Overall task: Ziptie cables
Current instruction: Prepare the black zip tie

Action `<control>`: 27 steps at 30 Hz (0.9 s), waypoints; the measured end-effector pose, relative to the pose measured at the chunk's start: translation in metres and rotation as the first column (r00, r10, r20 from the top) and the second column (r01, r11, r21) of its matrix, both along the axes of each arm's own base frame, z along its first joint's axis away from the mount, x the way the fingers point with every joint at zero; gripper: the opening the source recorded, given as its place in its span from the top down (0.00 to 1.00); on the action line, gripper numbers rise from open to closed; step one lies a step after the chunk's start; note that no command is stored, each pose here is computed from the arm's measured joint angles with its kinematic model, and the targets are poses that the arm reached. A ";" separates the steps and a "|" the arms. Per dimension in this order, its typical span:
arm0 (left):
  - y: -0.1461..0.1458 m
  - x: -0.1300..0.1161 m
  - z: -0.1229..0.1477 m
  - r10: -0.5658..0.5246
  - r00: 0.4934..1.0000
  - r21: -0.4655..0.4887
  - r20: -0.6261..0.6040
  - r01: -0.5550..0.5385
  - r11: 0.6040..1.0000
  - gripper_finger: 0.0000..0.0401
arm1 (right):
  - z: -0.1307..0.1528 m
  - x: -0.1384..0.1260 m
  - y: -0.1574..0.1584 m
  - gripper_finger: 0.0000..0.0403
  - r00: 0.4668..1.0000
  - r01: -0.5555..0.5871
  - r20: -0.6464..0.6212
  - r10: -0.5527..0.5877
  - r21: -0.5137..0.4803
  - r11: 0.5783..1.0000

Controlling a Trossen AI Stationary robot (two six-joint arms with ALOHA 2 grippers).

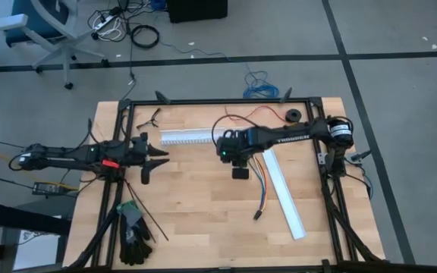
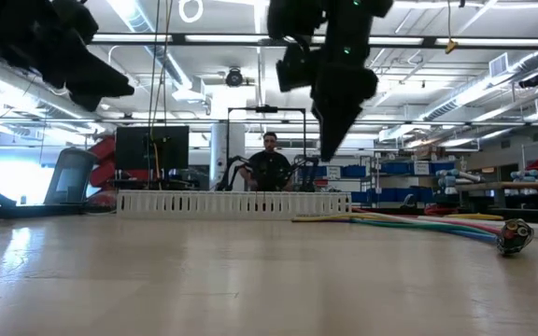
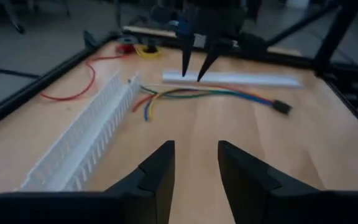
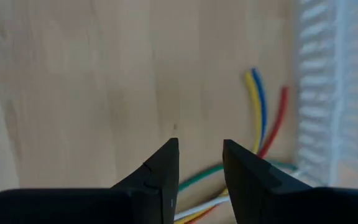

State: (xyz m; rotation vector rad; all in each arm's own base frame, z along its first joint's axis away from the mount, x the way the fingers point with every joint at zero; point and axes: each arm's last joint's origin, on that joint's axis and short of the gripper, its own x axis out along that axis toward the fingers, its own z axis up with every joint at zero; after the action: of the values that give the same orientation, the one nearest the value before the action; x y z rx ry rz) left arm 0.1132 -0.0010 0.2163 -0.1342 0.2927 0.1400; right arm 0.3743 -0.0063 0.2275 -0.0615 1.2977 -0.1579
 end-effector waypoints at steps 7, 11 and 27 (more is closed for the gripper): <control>-0.016 0.014 0.026 -0.104 0.966 -0.011 -0.235 0.105 0.994 0.67 | -0.045 -0.019 0.014 0.72 0.993 0.110 0.029 -0.111 0.023 0.994; -0.030 0.027 0.031 -0.156 0.915 -0.037 -0.373 0.153 0.988 0.67 | -0.055 -0.033 0.024 0.72 0.982 0.164 0.085 -0.167 0.040 0.986; -0.075 0.049 0.003 -0.166 0.592 -0.152 -0.789 0.074 0.986 0.67 | -0.044 -0.056 0.075 0.73 0.955 0.142 0.254 -0.155 0.069 0.987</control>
State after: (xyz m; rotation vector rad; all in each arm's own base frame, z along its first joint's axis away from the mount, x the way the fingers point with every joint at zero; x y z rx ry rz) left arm 0.1625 -0.0759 0.2190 -0.1479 1.2325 0.0390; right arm 0.3185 0.0692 0.1838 0.0980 1.0440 -0.2536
